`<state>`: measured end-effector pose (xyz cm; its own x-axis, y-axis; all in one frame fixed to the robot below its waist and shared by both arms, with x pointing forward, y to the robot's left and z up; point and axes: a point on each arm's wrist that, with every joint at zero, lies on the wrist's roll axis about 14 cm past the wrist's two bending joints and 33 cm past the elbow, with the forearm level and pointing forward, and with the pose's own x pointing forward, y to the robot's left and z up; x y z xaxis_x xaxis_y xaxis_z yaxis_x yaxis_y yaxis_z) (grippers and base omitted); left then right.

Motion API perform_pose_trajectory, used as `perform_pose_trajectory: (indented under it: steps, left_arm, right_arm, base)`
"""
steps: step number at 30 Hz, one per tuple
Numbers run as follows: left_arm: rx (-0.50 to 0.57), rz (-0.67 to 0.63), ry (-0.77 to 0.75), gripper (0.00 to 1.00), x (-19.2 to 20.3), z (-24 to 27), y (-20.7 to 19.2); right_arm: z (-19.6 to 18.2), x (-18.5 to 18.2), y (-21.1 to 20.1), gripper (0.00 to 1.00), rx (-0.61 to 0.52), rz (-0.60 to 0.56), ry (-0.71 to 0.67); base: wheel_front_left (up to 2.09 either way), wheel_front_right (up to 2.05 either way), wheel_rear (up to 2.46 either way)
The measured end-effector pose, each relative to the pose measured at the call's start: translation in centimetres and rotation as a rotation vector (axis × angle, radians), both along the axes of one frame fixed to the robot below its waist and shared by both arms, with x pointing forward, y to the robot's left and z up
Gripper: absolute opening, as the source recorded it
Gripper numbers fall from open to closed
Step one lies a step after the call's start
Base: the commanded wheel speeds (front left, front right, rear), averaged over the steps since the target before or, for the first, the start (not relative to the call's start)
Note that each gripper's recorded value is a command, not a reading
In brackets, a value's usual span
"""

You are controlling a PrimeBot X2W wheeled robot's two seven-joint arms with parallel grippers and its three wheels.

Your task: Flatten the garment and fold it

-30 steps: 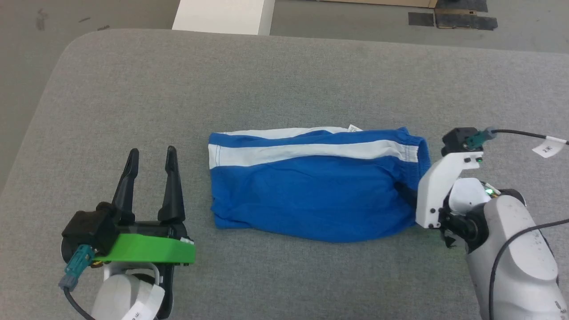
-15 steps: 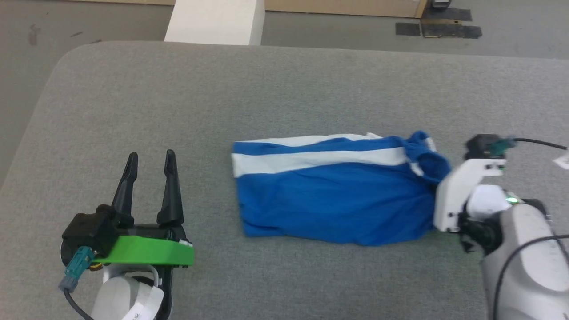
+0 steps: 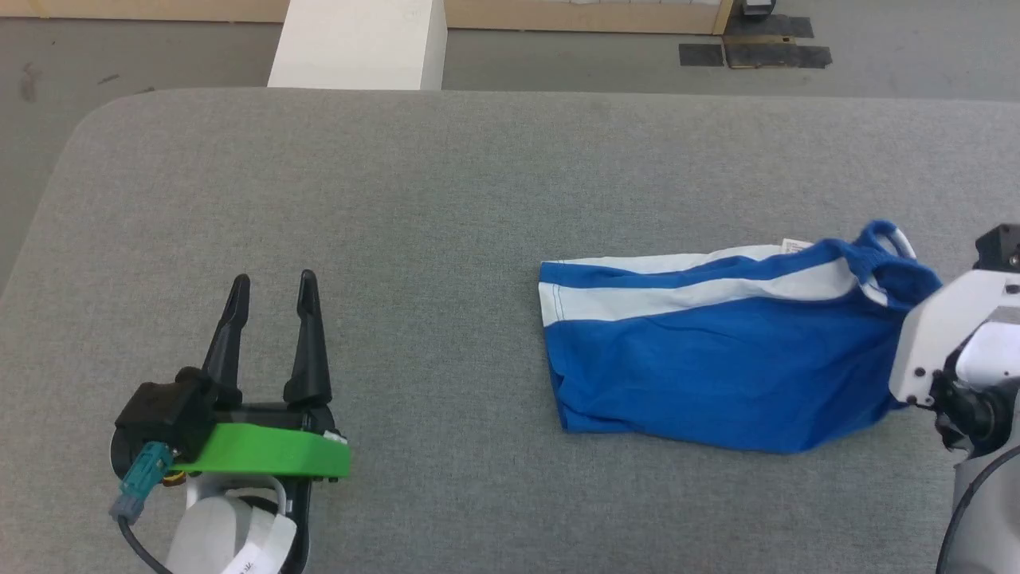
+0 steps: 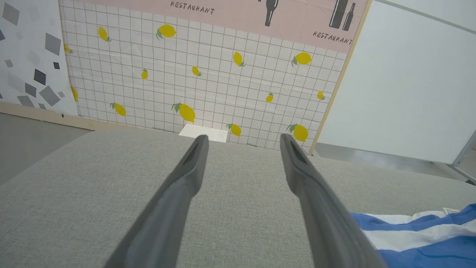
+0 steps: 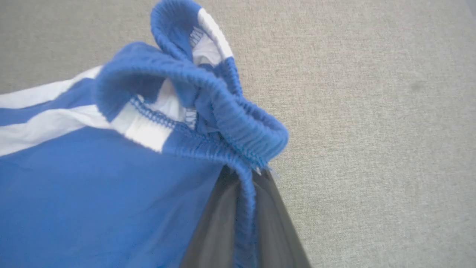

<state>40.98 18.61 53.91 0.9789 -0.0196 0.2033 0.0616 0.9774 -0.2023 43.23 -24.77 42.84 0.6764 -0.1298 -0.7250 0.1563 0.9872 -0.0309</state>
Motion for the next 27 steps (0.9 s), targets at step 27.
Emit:
perform_pose_trajectory:
  steps: [27]
  left_arm:
    - [0.024, 0.023, 0.031, 1.00, -0.7, -0.8, 0.8]
  right_arm:
    - [0.3, -0.8, 23.6, 0.00, 0.140, 0.750, 0.008]
  base:
    - [0.00, 0.00, 0.00]
